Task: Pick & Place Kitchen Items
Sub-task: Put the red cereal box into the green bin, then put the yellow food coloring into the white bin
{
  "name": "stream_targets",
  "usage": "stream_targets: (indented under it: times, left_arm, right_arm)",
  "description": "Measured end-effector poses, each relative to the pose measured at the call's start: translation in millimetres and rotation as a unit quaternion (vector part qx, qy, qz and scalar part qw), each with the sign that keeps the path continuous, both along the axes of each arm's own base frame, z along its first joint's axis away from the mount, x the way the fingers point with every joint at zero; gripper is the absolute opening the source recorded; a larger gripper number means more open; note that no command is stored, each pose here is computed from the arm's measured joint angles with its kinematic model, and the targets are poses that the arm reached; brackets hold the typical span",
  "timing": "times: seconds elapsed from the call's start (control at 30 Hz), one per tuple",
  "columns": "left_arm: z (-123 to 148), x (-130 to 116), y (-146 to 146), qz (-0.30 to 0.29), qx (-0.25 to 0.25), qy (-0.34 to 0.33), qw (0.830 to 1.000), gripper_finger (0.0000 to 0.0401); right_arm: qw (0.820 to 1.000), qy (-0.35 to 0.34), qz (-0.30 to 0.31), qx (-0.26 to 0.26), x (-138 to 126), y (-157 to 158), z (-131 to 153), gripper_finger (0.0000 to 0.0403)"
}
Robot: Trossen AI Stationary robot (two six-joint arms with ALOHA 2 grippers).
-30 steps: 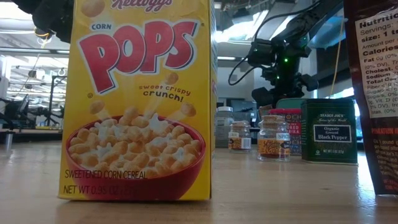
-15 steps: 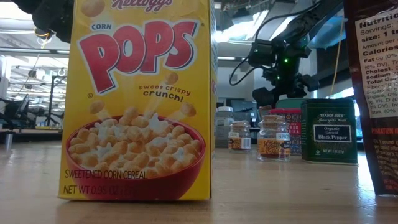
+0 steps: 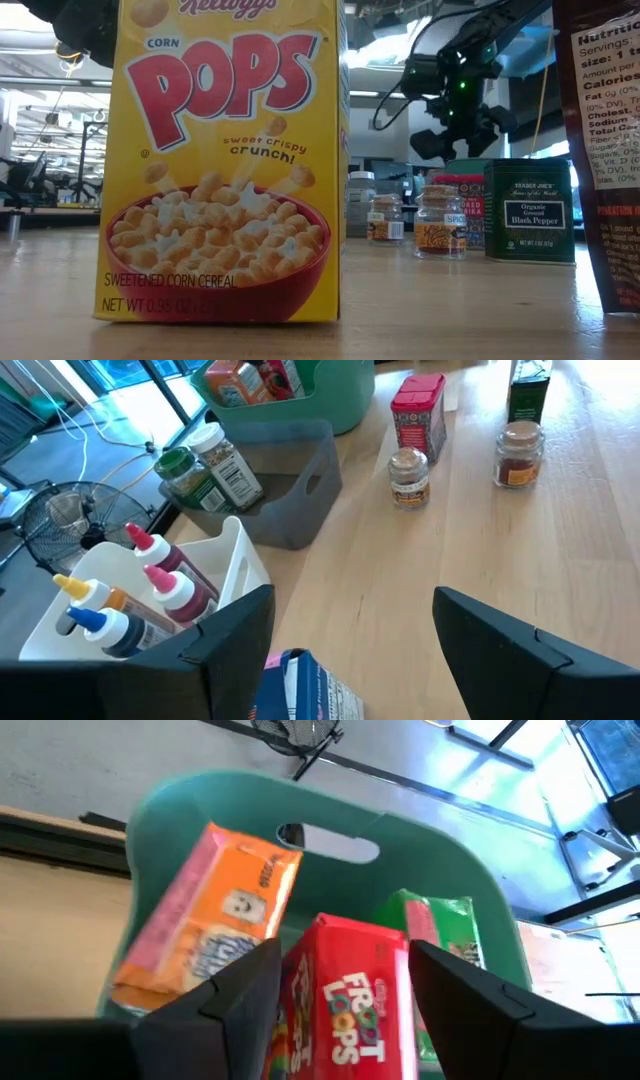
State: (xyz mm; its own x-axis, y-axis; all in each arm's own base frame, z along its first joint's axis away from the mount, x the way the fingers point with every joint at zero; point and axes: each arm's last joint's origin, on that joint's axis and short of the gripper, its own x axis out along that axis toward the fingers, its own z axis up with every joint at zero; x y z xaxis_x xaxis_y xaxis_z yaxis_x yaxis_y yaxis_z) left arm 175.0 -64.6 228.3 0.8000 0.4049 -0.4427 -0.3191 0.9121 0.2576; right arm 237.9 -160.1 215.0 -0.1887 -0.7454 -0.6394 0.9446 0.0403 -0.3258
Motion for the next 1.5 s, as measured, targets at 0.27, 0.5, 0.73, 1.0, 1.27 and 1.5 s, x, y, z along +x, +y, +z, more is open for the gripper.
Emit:
stream_targets:
  times: [0.27,0.5,0.73,1.0,1.27,1.5]
  left_arm:
    - [0.0,0.0,0.0,0.001,-0.001,-0.001,1.000,0.0267]
    - [0.3,0.2,-0.1,0.005,-0.009,-0.006,1.000,0.0267]
    - [1.4,0.9,-0.4,0.008,-0.014,-0.015,1.000,0.0267]
    - [6.7,4.4,-2.1,-0.001,-0.012,-0.039,0.999,0.0267]
    - [8.6,5.6,-4.6,-0.024,-0.020,-0.044,0.999,0.0267]
    - [8.5,6.4,-5.3,-0.026,-0.031,-0.047,0.998,0.0267]
  right_arm:
    - [0.999,-0.006,0.039,-0.021,-7.1,11.6,26.2,0.0222]
    - [0.990,0.021,0.119,-0.069,-12.8,36.2,58.1,0.0222]
    - [0.948,0.017,0.306,-0.086,-3.9,82.9,85.7,0.0222]
    - [0.836,-0.014,0.544,-0.064,7.0,149.4,97.7,0.0222]
    - [0.777,-0.019,0.626,-0.062,4.0,195.9,98.3,0.0222]
    - [0.771,-0.075,0.632,-0.044,1.2,217.1,99.9,0.0222]
